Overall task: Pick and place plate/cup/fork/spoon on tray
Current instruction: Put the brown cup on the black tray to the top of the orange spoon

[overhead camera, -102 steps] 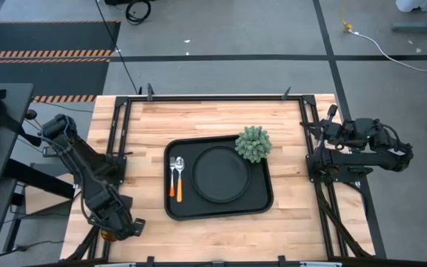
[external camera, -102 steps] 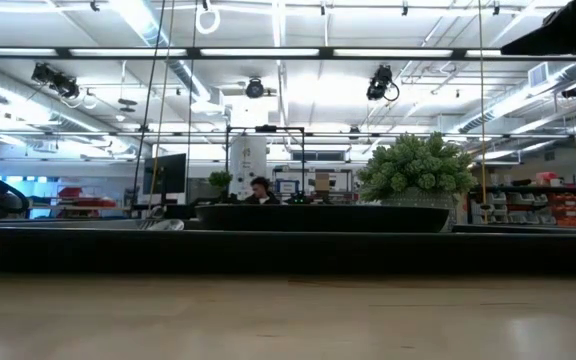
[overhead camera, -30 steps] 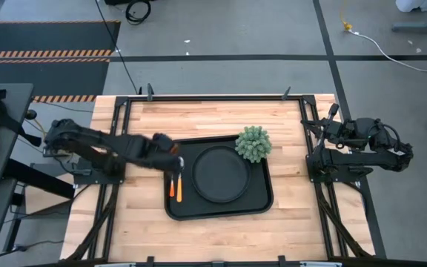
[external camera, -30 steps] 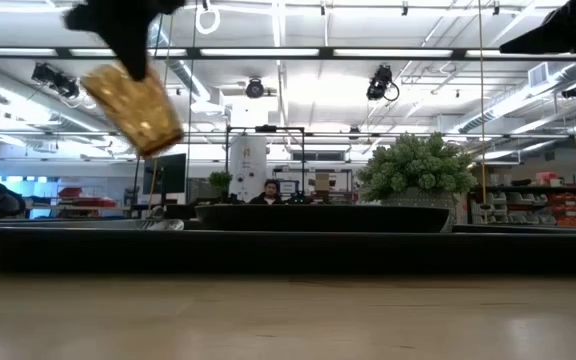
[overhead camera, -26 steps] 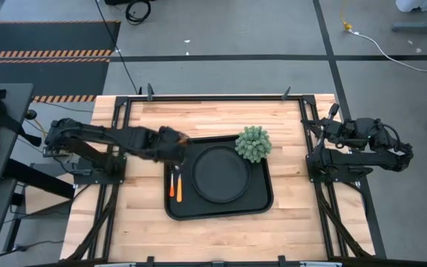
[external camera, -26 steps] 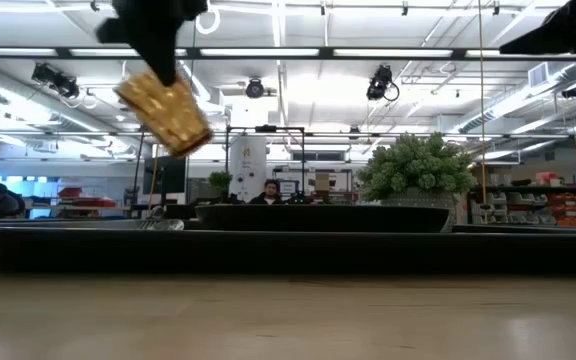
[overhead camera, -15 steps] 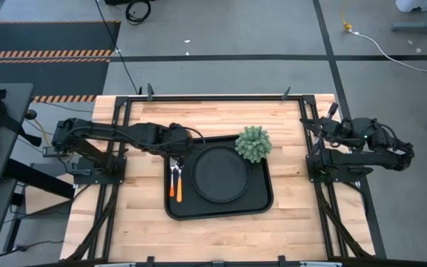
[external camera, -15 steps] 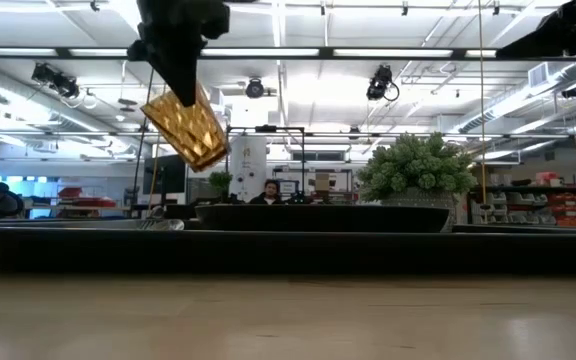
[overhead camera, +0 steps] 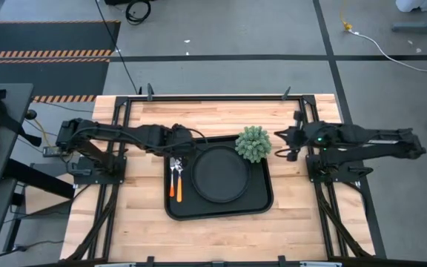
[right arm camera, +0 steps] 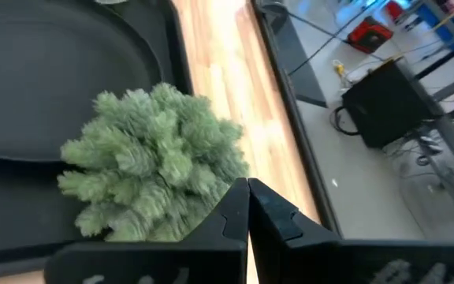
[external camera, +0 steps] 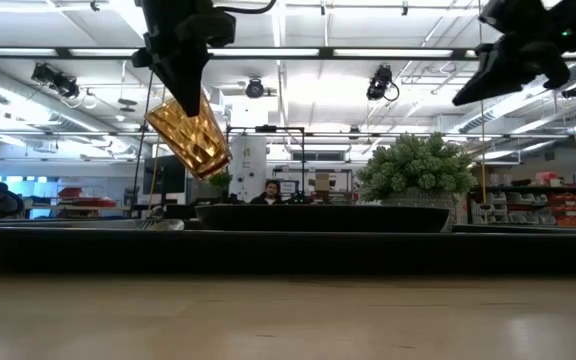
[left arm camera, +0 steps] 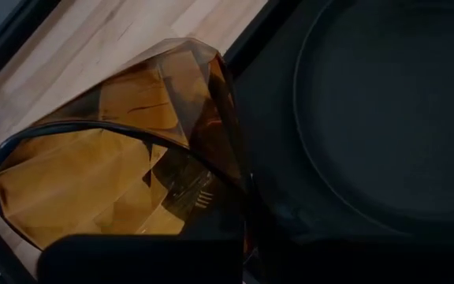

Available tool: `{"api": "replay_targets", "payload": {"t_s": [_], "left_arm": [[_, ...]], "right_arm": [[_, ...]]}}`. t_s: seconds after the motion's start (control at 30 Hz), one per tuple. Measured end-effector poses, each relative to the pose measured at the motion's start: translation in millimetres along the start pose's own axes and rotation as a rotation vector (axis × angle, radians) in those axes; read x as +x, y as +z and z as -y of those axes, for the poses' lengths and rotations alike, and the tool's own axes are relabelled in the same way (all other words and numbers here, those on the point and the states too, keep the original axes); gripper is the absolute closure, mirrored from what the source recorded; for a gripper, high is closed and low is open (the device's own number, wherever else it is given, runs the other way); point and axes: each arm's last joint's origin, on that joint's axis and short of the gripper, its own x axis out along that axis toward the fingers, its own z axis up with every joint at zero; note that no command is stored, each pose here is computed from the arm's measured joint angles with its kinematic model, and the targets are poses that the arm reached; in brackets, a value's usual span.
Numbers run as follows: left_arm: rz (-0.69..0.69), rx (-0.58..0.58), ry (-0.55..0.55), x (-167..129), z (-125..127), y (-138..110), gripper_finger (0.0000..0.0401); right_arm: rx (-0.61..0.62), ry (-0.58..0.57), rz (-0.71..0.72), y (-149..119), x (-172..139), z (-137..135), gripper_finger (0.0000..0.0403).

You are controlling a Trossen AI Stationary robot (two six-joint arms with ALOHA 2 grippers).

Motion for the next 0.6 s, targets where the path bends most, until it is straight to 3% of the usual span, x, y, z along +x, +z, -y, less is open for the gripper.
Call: {"api": "replay_targets", "payload": {"t_s": [0.33, 0.6], "left_arm": [[-0.038, 0.032, -0.009, 7, 12, -8, 0.0385], [-0.143, 0.240, 0.003, 35, 23, -10, 0.0385]], "right_arm": [[-0.026, 0.016, -0.034, 6, 7, -1, 0.0395], [-0.023, 0.013, -0.036, 6, 7, 0, 0.0395]]}}
